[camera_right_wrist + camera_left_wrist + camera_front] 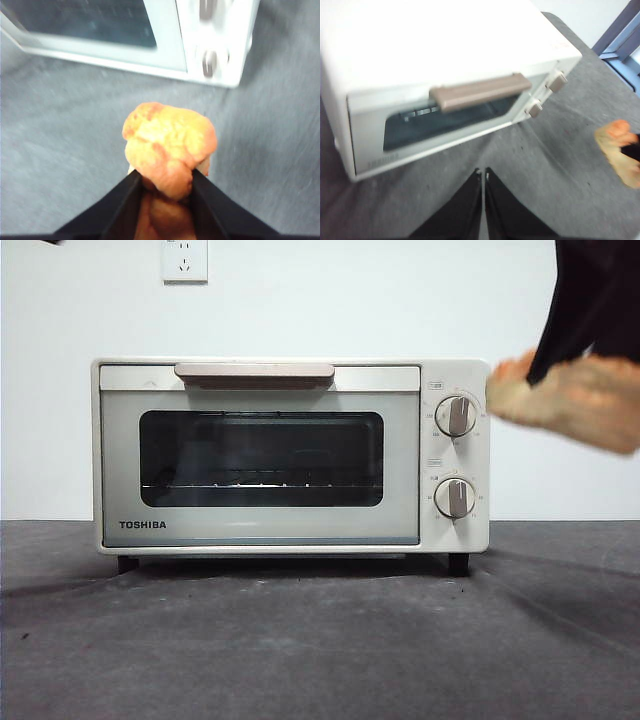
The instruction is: The left arm flap open the oven, the right arm pick bread and place it into oven, the left arm flap close the oven
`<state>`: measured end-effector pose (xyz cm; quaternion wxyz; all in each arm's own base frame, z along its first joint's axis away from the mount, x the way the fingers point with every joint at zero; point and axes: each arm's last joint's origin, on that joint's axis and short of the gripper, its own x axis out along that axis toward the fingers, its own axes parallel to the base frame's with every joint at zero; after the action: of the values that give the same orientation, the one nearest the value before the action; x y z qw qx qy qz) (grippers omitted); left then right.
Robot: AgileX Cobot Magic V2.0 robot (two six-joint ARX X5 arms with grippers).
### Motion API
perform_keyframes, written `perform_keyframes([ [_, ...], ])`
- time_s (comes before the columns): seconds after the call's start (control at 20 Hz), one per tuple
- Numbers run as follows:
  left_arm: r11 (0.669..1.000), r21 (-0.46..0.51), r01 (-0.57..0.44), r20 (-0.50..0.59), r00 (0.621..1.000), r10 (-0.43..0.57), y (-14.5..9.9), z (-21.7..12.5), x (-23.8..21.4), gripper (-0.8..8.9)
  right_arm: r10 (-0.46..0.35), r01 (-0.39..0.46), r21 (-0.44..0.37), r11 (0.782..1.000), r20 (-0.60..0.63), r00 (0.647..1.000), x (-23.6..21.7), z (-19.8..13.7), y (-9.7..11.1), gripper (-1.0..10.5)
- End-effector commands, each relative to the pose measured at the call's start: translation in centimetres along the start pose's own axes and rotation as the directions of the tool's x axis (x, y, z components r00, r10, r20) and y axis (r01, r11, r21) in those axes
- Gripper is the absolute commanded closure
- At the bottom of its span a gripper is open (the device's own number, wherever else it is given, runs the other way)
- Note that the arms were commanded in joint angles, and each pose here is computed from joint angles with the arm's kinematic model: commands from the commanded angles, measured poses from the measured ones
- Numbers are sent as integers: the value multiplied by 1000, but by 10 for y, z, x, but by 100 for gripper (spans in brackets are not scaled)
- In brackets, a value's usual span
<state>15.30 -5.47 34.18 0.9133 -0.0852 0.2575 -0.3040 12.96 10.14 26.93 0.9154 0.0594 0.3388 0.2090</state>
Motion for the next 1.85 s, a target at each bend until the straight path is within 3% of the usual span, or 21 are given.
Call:
perform_keyframes([
  [0.05,999,30,11,30,999,-11,-5,21,14,796,21,-21,-16,1000,37,999,-10,10,5,820],
  [0.3,997,83,7,4,1000,-7,-7,45,66,796,36,-34,-35,999,72,997,-23,18,6,820],
  [0.65,988,153,-22,-18,1000,25,-8,44,122,796,39,-36,-42,998,75,996,-27,18,6,820],
  [1.3,978,204,-35,-74,996,51,-4,30,162,796,38,-34,-53,998,72,997,-27,18,6,820],
  [1.6,980,197,-14,-196,979,54,-10,16,163,797,38,-34,-56,998,73,997,-27,18,6,820],
  [1.85,980,197,34,-336,941,35,-27,-1,162,797,38,-34,-59,998,73,997,-27,18,6,820],
])
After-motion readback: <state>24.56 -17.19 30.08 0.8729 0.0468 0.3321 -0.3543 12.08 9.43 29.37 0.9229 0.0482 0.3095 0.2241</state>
